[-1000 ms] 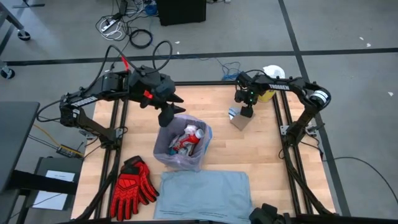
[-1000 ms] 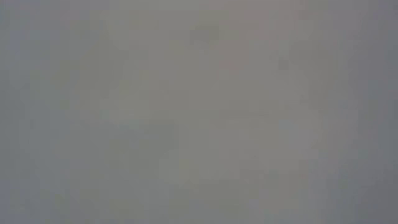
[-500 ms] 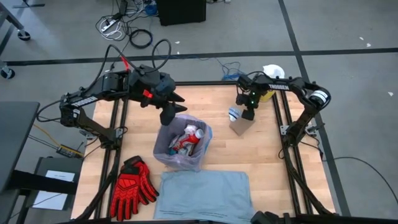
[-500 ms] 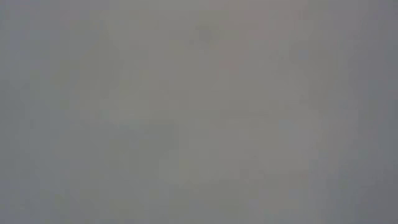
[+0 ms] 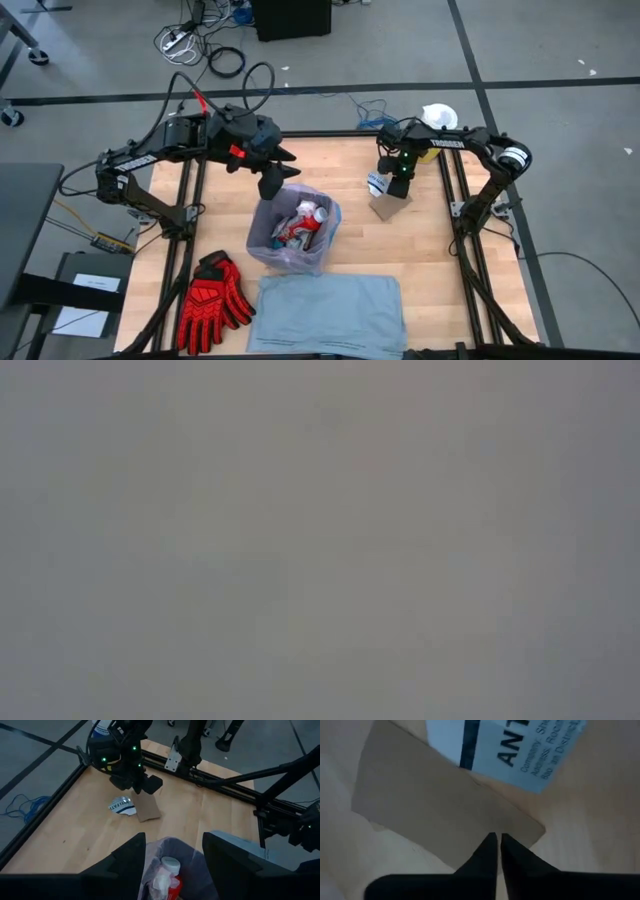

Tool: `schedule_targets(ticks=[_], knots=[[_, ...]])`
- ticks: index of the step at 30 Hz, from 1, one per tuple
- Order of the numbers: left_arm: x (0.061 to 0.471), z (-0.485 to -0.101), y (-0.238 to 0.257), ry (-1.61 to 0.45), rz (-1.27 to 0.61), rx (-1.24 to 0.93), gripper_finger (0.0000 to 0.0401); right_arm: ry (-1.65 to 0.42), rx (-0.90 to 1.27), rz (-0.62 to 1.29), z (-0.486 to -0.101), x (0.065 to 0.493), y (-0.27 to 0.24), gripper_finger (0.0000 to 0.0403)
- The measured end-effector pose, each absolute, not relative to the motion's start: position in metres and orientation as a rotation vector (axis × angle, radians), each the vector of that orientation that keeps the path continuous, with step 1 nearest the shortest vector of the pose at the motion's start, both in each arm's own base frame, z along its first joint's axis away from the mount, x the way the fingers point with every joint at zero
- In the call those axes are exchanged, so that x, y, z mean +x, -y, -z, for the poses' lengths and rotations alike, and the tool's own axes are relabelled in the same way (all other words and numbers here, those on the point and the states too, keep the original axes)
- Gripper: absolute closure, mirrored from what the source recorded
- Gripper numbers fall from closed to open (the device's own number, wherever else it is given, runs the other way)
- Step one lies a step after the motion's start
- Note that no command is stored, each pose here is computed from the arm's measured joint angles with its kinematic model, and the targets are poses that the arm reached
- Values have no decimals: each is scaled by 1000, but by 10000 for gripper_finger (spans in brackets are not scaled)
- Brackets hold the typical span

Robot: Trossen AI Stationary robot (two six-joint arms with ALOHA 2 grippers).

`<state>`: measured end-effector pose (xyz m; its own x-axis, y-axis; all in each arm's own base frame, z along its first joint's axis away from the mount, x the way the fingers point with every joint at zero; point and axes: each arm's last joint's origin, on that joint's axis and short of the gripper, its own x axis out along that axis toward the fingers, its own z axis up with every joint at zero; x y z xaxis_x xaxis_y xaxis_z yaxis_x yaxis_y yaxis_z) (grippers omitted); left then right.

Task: Place trash/remove bag and relplace
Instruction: Put the brown cardboard into the trash bin

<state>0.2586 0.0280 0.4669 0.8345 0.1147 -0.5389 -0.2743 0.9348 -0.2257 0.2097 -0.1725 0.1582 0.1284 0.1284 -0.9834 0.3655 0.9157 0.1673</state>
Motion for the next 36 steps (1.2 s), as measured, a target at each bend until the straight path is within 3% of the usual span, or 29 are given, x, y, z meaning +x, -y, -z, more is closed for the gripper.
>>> schedule_targets(ticks=[11,16,20,24,29,36], knots=[[259,-467,-28,-549,-210,-301,195,-1569,213,-13,-159,232,126,222],[258,-467,-28,-552,-206,-288,195,-1602,5,-12,-159,248,99,142],[258,-466,-28,-554,-204,-279,195,-1606,-96,36,-165,260,82,100],[258,-466,-28,-556,-203,-252,195,-1563,-91,89,-172,271,69,88],[258,-467,-30,-552,-259,-211,195,-1456,24,209,-183,277,60,102],[256,-465,-32,-569,-297,-209,195,-1125,326,298,-228,275,51,129]])
